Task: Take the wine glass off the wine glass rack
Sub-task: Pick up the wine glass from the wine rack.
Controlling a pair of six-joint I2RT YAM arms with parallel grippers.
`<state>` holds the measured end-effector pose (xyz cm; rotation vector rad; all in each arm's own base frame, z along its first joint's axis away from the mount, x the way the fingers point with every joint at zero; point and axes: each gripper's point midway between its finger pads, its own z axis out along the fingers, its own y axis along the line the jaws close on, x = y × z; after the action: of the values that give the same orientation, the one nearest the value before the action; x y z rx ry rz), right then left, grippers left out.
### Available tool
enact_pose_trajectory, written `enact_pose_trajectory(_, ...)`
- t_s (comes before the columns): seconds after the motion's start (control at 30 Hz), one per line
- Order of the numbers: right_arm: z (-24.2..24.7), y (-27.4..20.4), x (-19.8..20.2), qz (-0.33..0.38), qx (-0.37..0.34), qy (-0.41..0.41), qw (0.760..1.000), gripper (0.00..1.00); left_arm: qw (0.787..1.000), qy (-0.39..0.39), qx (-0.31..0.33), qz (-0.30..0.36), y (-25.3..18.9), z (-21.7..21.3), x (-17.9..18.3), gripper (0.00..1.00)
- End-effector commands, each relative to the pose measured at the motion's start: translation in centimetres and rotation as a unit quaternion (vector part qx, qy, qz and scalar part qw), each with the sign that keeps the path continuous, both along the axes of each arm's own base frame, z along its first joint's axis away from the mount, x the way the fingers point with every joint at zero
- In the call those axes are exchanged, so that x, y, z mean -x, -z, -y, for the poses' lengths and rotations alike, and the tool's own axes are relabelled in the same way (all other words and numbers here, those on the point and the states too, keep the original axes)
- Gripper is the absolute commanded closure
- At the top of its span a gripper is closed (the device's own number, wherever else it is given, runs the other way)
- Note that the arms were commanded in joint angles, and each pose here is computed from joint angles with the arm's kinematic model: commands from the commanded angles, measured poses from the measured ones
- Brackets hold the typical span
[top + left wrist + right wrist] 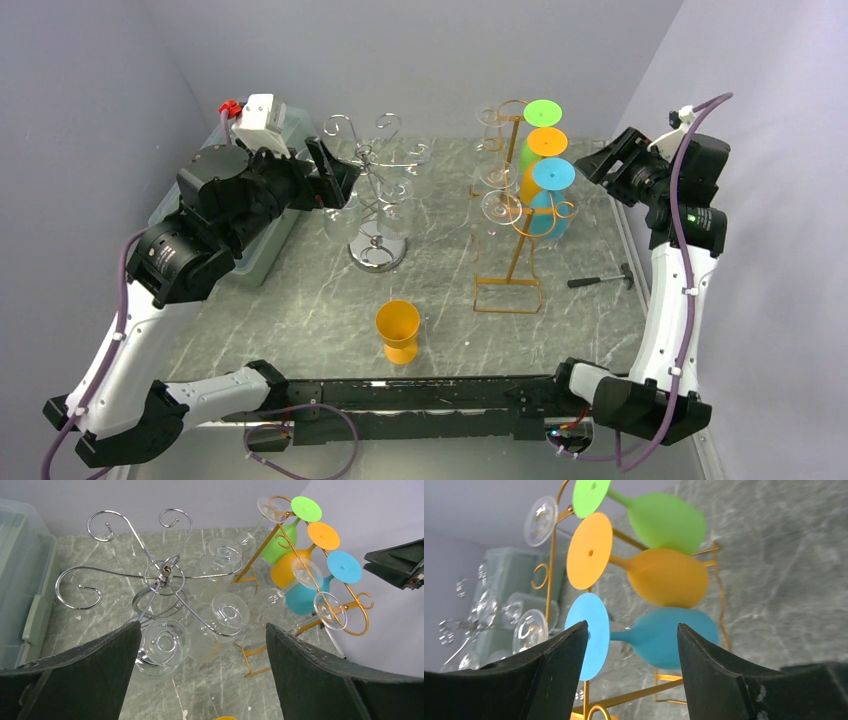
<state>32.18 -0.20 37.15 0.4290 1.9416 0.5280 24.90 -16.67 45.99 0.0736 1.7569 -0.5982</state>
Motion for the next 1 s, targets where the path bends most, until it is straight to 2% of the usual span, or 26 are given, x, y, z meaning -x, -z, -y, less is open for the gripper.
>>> enact_pose_trajectory(0.0,-3.1,-2.9,0.0,0.076,-0.079,-0.109,0.988,0.33,1.000,0.011,0.012,0.023,-1.9,0.0,0.5,0.01)
enact_pose_trajectory(0.33,-4.4,-1.5,0.0,0.072,-0.145,-0.150,0.975,0.49,1.000,0.009,0.014,0.020,-1.7,-0.1,0.6,0.01)
enact_pose_trajectory(0.83,-4.0,-0.3,0.2,0.043,-0.147,-0.129,0.980,0.71,1.000,0.009,0.020,0.018,-1.6,-0.2,0.8,0.00)
enact_pose_trajectory(0.97,-4.0,0.0,0.1,0.037,-0.149,-0.130,0.980,0.72,1.000,0.010,0.021,0.018,-1.7,-0.1,0.8,0.00)
